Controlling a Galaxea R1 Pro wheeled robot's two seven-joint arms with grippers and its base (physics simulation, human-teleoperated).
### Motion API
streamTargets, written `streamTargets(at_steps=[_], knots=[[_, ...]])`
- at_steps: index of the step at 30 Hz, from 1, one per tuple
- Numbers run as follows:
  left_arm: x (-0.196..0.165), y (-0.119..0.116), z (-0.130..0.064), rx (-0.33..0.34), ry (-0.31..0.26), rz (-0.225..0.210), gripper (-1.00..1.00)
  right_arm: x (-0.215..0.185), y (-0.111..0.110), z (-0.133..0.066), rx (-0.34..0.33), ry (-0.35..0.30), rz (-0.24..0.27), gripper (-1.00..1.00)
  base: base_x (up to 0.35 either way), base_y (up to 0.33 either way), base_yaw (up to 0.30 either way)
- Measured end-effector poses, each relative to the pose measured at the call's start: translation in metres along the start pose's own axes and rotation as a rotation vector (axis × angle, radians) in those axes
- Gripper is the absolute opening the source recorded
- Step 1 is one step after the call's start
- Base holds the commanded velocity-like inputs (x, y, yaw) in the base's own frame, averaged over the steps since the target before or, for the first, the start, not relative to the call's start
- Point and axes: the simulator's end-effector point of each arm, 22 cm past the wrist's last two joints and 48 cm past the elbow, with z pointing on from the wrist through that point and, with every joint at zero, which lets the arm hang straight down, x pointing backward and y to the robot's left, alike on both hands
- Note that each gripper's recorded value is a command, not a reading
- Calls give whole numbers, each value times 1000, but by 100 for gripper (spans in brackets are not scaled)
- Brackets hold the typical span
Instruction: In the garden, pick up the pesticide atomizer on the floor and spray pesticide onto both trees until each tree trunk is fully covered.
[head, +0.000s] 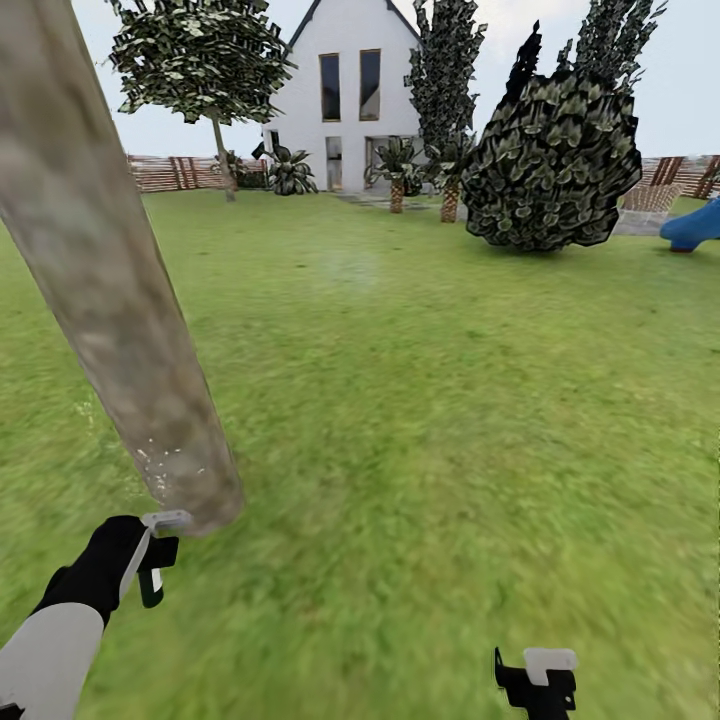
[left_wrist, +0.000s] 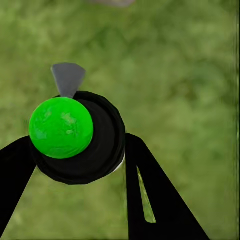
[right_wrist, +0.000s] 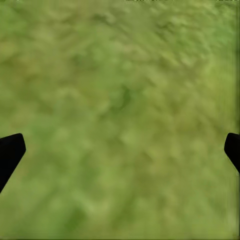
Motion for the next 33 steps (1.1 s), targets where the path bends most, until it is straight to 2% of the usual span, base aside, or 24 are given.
streamTargets(at_steps=[10, 19, 33], knots=[[0, 0, 0, 0, 0, 0, -100, 0, 1, 0, -1, 0, 1, 100, 142, -253, 219], [0, 0, 0, 0, 0, 0, -100, 0, 1, 0, -1, 0, 1, 100, 129, -256, 43], [1, 0, 0, 0, 3, -1, -100, 0, 1, 0, -1, 0, 1, 100, 91, -265, 265]])
